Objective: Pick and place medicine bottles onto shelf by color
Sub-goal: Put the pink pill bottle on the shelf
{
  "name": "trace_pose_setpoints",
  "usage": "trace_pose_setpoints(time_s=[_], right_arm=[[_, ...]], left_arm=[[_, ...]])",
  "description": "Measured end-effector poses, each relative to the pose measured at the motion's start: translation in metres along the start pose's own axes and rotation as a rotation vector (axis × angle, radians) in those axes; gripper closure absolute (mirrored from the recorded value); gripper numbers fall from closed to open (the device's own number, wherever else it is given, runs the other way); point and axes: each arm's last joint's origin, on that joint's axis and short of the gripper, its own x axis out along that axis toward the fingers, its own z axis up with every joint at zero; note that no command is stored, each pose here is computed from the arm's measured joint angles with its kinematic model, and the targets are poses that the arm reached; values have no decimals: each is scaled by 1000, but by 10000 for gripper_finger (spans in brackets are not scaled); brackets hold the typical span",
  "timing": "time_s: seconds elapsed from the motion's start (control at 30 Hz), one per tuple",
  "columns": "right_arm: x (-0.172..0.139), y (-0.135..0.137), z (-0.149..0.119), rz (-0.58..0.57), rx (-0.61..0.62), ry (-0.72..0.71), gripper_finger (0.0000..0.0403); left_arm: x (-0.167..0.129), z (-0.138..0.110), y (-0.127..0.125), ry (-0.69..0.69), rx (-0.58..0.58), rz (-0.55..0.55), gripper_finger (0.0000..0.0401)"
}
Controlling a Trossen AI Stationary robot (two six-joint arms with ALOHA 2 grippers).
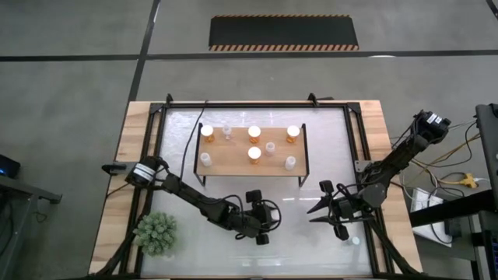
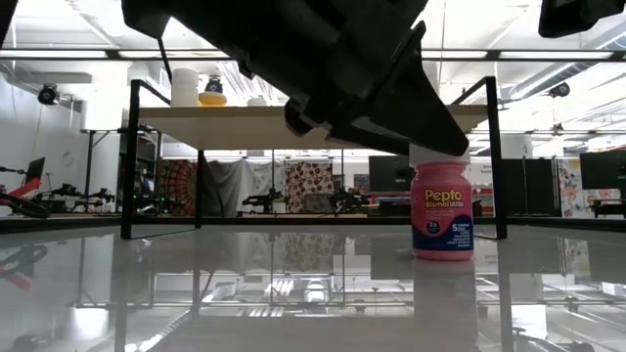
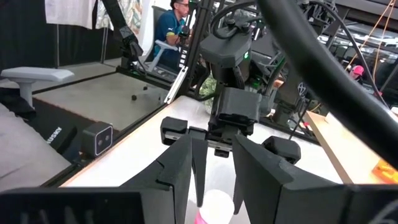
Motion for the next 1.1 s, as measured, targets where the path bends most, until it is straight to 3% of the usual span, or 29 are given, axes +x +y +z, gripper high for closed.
trace_pose_setpoints(time_s=[0.17, 0.4, 0.53, 0.67, 0.77, 0.97, 1.1], right_arm=[[0, 0, 0, 0, -1, 2, 294], [0, 0, -1, 1, 7, 6, 294], [0, 0, -1, 1, 7, 7, 294], [0, 0, -1, 1, 16, 8, 294], [0, 0, -1, 1, 23, 10, 294], [0, 1, -2, 4, 51, 19, 294], [0, 1, -3, 4, 51, 22, 294]], left_arm=[[-1, 1, -2, -4, 0, -5, 248], [-5, 3, -9, -11, 3, -22, 246], [-27, 26, -21, -73, -13, -72, 246], [-67, 58, -24, -147, 3, -90, 246], [-106, 78, -15, -188, 9, 53, 246], [-162, 101, 19, -293, -36, 508, 246], [-169, 105, 43, -324, -126, 573, 246]])
